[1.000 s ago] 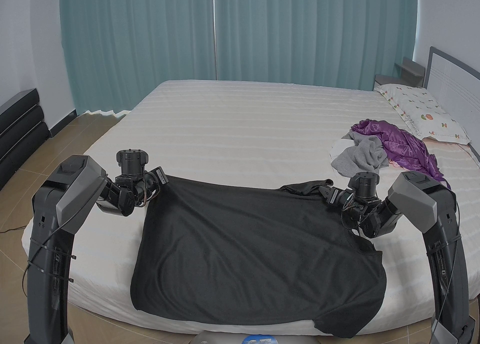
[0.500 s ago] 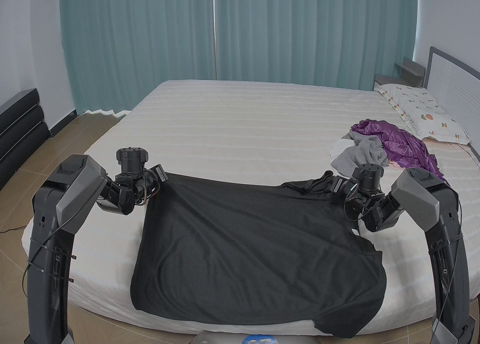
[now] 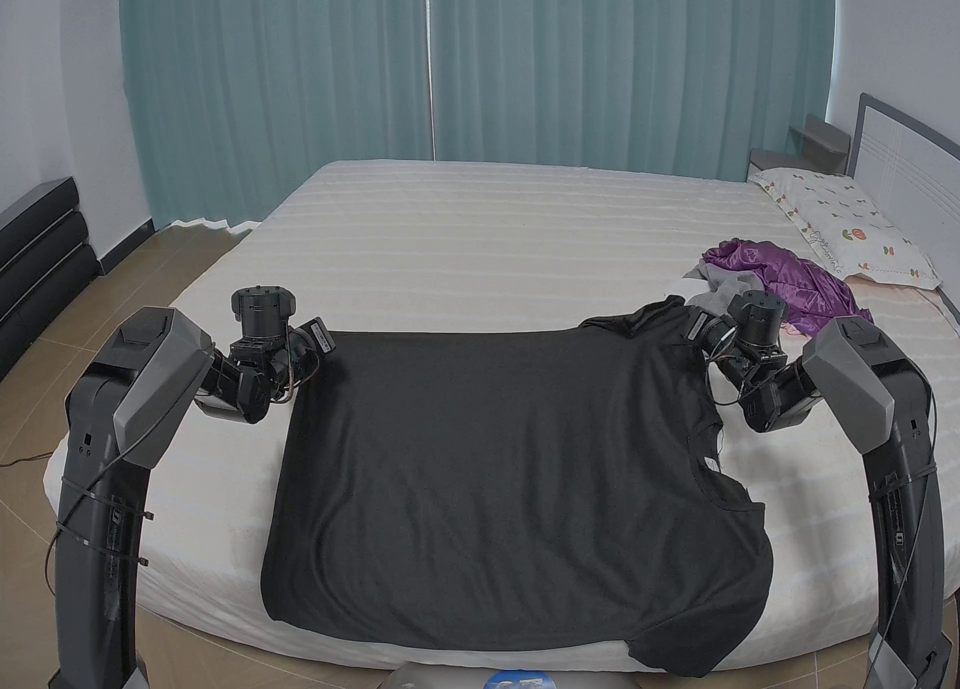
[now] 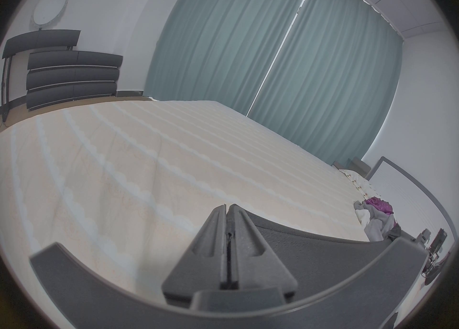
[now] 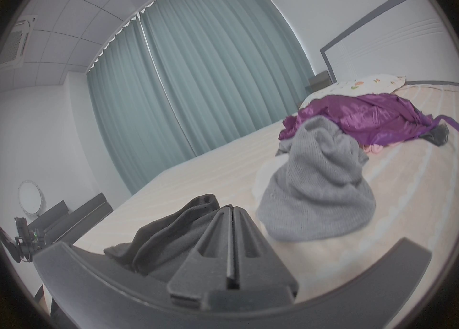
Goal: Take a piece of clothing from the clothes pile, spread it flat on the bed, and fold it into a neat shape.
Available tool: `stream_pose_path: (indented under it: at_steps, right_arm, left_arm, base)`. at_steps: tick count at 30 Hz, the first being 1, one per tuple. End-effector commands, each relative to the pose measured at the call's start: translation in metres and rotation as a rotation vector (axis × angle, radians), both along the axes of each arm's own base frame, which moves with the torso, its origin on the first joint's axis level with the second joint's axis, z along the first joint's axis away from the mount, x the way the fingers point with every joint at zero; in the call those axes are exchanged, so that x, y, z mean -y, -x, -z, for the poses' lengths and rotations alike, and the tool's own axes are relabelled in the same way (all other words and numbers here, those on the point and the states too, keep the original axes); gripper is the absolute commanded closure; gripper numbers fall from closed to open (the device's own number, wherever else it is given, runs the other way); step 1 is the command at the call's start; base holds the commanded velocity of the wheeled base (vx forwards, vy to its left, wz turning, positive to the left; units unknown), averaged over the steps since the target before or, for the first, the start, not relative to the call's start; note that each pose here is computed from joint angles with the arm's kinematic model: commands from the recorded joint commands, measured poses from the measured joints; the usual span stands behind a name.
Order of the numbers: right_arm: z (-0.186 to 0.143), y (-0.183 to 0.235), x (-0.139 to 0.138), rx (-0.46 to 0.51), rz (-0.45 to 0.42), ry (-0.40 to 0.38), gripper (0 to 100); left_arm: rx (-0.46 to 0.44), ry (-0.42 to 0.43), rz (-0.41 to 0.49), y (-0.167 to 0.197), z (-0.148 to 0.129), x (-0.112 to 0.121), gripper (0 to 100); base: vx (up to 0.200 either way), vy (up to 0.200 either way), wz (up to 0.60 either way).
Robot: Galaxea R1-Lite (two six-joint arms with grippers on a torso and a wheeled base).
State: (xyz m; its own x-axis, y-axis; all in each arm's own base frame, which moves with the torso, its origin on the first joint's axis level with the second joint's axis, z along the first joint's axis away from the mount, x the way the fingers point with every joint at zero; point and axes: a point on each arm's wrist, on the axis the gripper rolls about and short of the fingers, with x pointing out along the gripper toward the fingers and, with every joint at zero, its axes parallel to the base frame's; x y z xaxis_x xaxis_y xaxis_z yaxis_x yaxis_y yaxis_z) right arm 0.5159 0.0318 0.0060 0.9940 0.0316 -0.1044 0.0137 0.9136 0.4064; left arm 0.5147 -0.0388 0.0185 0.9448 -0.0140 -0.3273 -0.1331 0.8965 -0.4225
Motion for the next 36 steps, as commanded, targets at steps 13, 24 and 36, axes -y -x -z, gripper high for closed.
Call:
stream_pose_path:
  at_steps: [13,24,36]
  right_arm:
    - [-0.044,-0.018,0.006,0.157,0.069,-0.005,100]
    - [0.001,-0.021,0.003,0.071,0.062,0.004,100]
    - [0.047,-0.019,-0.002,-0.016,0.053,0.010,100]
  left_arm:
    - [0.115,0.002,-0.042,-0.021,-0.019,-0.002,100]
    - [0.074,-0.003,-0.028,-0.027,0.015,0.005,100]
    - [0.066,-0.004,-0.023,-0.033,0.031,0.009,100]
  base:
    - [0.000,0.000,0.00]
    - [0.000,0.000,0.00]
    - [0.000,0.000,0.00]
